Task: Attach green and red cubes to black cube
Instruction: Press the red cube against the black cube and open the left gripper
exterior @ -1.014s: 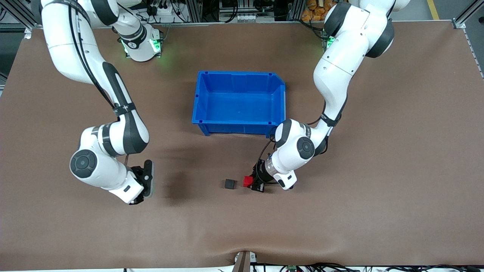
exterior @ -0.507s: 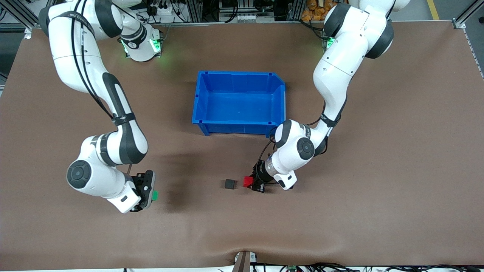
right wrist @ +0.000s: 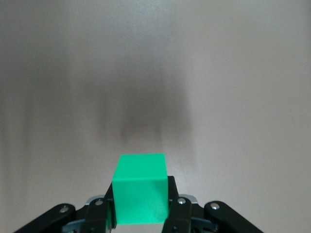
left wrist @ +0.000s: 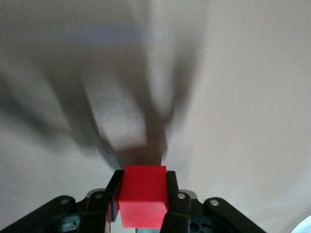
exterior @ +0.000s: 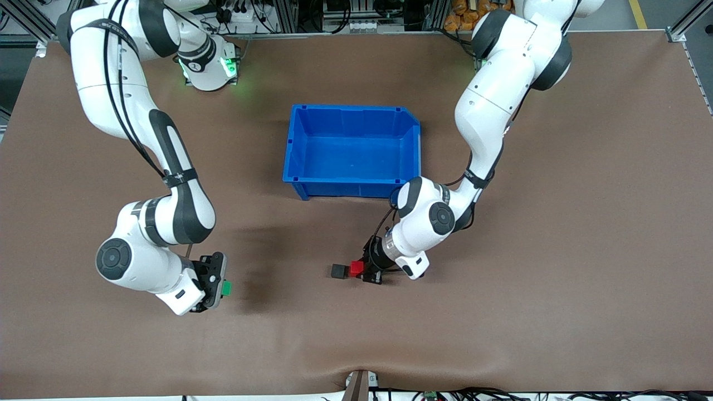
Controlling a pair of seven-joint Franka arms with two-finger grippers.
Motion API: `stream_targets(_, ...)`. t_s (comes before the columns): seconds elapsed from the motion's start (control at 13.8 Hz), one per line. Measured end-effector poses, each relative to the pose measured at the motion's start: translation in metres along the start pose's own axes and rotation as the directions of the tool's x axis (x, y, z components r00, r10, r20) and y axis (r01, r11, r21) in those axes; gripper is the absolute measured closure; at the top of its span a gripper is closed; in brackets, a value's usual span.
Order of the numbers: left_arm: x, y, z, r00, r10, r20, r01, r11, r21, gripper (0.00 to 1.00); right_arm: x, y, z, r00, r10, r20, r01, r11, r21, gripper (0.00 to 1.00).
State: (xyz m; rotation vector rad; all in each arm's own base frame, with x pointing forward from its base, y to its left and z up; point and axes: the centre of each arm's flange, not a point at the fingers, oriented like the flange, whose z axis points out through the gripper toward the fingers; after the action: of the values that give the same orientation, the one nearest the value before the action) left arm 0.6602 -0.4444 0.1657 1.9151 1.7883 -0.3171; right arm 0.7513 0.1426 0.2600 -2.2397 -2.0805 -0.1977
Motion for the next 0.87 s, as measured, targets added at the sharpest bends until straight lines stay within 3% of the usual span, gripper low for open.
stream_targets(0.14,0.0,0.001,0.001,1.0,0.0,0.001,0.0,1.0,-0.001,0.6,0.017,-0.006,0.009,0.998,0.069,0.001,-0.069,0.998,0.01,0.6)
stream_targets(0.36,0.001,0.002,0.002,1.0,-0.001,0.003,0.001,1.0,-0.004,0.6,0.04,-0.007,0.021,0.988,0.154,-0.021,-0.155,0.987,-0.049,0.6)
stream_targets(0.65,0.002,0.003,0.004,1.0,-0.002,0.003,0.002,1.0,-0.007,0.6,0.041,-0.006,0.039,0.984,0.176,-0.023,-0.177,0.983,-0.058,0.6)
stream_targets(0.87,0.001,0.003,0.005,1.0,0.0,0.006,0.0,1.0,-0.01,0.6,0.061,-0.01,0.043,0.979,0.201,-0.03,-0.203,0.978,-0.056,0.6)
